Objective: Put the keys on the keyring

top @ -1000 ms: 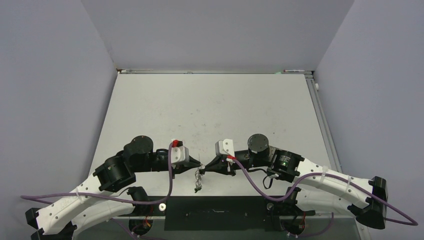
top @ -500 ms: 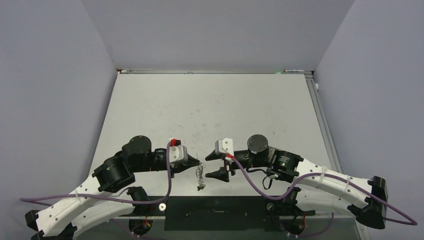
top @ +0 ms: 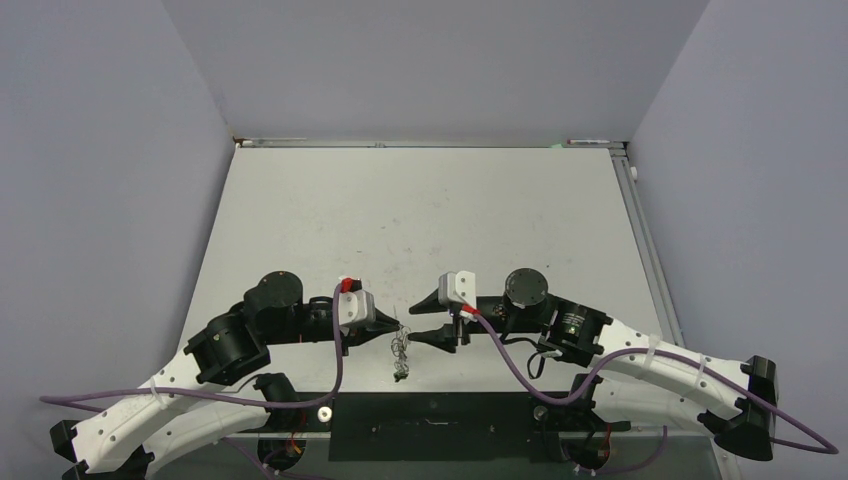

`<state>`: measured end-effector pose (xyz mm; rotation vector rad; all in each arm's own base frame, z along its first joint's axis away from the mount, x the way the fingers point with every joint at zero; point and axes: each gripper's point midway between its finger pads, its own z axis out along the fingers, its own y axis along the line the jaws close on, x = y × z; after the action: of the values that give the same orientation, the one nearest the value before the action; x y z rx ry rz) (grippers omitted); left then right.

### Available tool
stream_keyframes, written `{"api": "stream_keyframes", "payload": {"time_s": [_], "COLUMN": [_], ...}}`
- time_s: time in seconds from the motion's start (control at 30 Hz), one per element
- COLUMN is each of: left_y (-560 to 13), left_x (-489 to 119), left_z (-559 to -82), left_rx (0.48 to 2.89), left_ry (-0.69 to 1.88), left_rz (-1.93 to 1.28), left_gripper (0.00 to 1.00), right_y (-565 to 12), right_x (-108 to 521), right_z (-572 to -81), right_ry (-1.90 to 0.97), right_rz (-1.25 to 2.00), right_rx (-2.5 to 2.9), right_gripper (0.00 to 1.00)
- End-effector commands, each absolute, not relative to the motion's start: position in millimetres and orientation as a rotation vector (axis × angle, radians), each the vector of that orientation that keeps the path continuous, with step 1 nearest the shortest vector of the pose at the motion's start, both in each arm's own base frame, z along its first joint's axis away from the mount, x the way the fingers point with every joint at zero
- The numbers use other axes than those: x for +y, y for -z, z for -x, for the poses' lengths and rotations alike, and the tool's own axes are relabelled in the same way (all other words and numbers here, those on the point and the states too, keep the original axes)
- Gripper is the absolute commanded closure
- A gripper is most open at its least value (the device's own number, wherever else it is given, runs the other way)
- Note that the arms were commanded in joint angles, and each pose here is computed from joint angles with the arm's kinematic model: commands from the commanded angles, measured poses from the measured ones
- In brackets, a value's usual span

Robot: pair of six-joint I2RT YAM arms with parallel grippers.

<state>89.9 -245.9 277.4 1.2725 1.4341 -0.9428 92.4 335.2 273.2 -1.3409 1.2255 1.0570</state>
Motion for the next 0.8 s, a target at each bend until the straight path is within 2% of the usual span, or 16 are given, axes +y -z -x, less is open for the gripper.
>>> {"api": "stream_keyframes", "payload": {"time_s": [0.0, 0.5, 0.77], "left_y": [-300.3, -301.0, -301.3], "left_x": [-251.0, -250.3, -249.8], "left_z": [-91.3, -91.5, -92.7], "left_rx": [1.349, 1.347, 1.349], "left_ry": [0.968, 0.966, 0.959], "left_rz": [-1.232, -1.227, -1.221], "left_gripper": [1.0, 1.0, 1.0], "right_y": [-304.6, -290.9, -275.4], "right_x": [340.9, 350.9, 353.7], "right_z": [-95.5, -93.3, -92.7], "right_ry": [-1.063, -1.12, -1.126], "right_rz": [1.279, 1.283, 1.313], "right_rx": [1.123, 1.155, 1.197], "right_gripper": [0.57, 0.69, 0.7]}}
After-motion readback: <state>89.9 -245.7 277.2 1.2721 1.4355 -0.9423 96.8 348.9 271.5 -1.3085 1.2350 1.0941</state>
